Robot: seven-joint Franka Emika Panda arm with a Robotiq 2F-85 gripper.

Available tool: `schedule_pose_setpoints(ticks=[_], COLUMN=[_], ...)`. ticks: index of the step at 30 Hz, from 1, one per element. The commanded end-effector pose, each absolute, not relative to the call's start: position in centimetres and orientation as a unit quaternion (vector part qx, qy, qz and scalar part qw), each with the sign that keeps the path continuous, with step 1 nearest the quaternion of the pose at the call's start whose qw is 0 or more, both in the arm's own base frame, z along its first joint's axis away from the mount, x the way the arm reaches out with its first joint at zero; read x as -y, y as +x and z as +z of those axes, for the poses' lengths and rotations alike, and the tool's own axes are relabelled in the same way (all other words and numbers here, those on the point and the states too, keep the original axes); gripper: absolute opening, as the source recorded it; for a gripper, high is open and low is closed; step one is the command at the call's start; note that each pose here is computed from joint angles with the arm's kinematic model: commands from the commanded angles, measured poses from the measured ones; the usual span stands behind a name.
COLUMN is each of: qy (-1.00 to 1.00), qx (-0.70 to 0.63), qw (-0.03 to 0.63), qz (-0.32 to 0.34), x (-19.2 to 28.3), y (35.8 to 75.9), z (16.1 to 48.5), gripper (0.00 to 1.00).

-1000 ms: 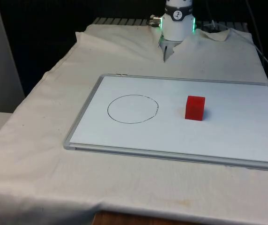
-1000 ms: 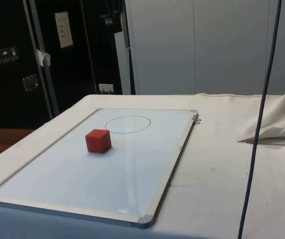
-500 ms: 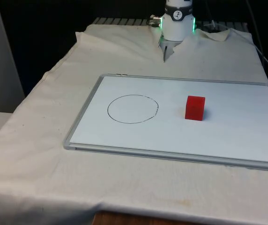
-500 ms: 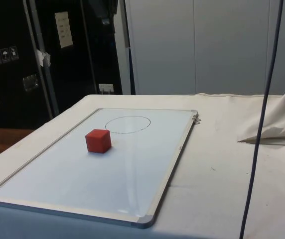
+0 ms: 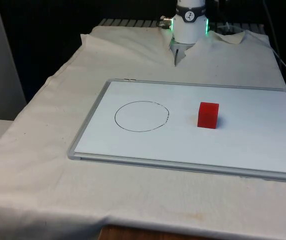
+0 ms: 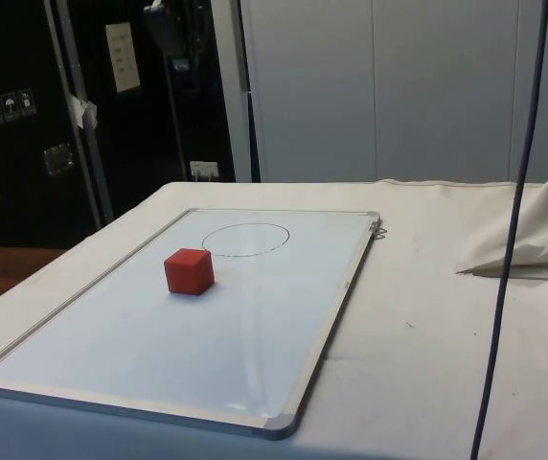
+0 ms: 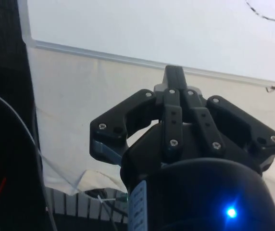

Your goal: Push the cube into the marked area.

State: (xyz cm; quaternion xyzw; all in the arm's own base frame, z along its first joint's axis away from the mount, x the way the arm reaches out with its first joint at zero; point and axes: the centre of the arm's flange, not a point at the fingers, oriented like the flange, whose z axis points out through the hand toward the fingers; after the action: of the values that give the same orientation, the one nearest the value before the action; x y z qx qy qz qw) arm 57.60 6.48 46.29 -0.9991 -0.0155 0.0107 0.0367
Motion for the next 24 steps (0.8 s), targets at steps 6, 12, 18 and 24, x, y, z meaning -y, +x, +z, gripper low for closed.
schedule_pose_setpoints(ticks=[6, 12, 18, 24], qy=[-0.999, -0.999, -0.999, -0.998], qx=[0.016, 0.017, 0.017, 0.017], qw=[0.04, 0.042, 0.048, 0.052], qz=[0.007, 0.008, 0.008, 0.007], x=[-9.0, -10.2, -11.9, -12.9], y=[59.0, 60.0, 61.4, 62.2], z=[44.3, 42.9, 40.2, 38.6], gripper=[0.0, 0.0, 0.0, 0.0])
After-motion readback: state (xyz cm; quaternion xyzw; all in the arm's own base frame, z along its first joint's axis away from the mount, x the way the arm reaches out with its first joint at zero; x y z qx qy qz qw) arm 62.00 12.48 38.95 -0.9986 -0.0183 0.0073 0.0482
